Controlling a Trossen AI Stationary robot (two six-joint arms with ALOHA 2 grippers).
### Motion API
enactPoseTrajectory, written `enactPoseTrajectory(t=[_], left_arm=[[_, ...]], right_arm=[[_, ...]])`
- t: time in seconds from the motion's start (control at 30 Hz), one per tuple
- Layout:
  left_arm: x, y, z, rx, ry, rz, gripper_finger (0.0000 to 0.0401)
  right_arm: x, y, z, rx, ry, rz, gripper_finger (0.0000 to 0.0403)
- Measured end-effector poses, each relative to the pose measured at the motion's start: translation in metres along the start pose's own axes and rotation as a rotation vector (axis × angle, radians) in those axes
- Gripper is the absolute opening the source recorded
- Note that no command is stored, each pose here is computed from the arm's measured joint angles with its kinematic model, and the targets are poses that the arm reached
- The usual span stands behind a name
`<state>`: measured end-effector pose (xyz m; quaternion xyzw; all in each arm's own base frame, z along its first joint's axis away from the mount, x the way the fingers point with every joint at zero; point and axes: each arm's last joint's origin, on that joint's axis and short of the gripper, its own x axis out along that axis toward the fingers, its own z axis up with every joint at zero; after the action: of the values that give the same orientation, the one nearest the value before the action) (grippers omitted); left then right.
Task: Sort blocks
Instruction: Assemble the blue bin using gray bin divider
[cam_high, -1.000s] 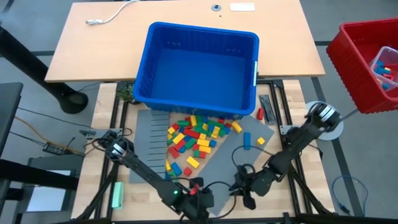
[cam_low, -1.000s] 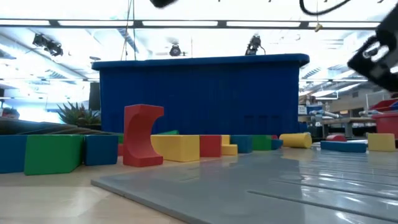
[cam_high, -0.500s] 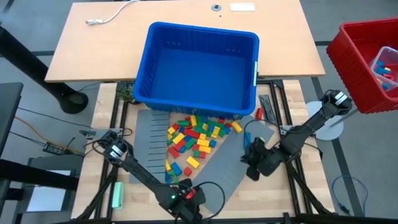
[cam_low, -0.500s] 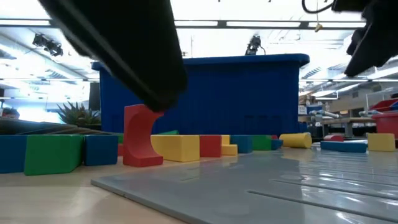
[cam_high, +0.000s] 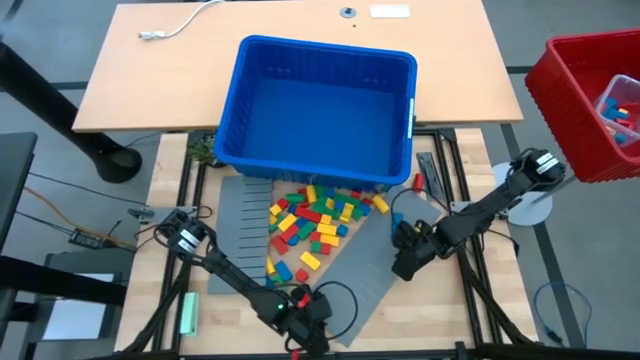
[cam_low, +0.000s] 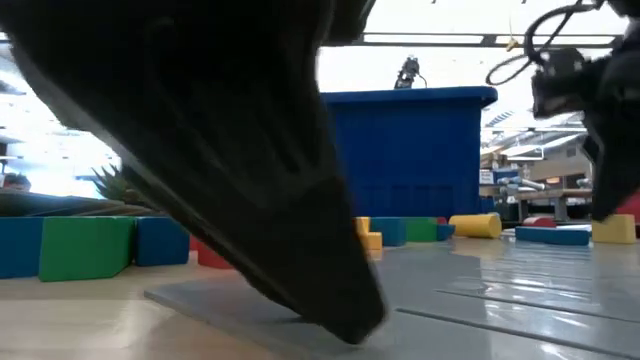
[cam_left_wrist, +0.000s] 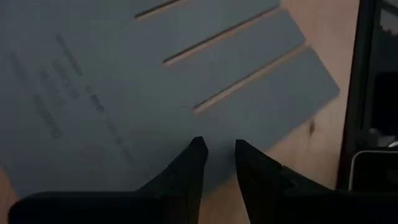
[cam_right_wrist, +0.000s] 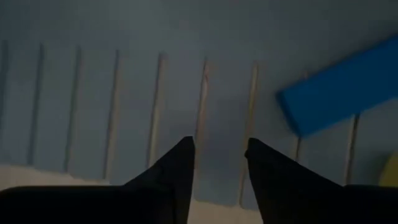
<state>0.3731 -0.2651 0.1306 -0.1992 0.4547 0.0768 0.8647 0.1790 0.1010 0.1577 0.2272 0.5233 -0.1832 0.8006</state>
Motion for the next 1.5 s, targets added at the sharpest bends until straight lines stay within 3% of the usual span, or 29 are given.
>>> enactPoseTrajectory(t=[0.3, 0.43, 0.63, 0.8, 0.97, 1.23, 1.37, 1.5], left_arm=[[-0.002, 0.012, -0.015, -0.051, 0.108, 0.118, 0.0103], [-0.006, 0.014, -0.023, -0.128, 0.118, 0.180, 0.0103], [-0.033, 0.011, -0.026, -0.147, 0.133, 0.286, 0.0103], [-0.056, 0.017, -0.027, -0.148, 0.078, 0.410, 0.0103], [-0.069, 0.012, -0.017, -0.177, 0.022, 0.368, 0.0103], [-0.108, -0.011, -0.002, -0.277, -0.127, 0.225, 0.0103], [-0.110, -0.024, -0.004, -0.351, -0.152, 0.113, 0.0103], [-0.102, -0.027, -0.009, -0.468, -0.181, 0.036, 0.0103]], right_arm=[[0.025, 0.015, -0.018, 0.063, 0.058, 0.060, 0.0146], [0.034, 0.031, -0.020, 0.089, 0.034, 0.169, 0.0132], [0.037, 0.046, -0.018, 0.133, -0.024, 0.304, 0.0118], [0.045, 0.051, -0.011, 0.145, -0.106, 0.328, 0.0109], [0.041, 0.046, 0.000, 0.131, -0.145, 0.325, 0.0100], [-0.003, 0.044, 0.016, 0.024, -0.243, 0.482, 0.0093], [-0.023, 0.043, 0.015, -0.123, -0.309, 0.540, 0.0093], [-0.026, 0.047, 0.010, -0.295, -0.368, 0.523, 0.0093]])
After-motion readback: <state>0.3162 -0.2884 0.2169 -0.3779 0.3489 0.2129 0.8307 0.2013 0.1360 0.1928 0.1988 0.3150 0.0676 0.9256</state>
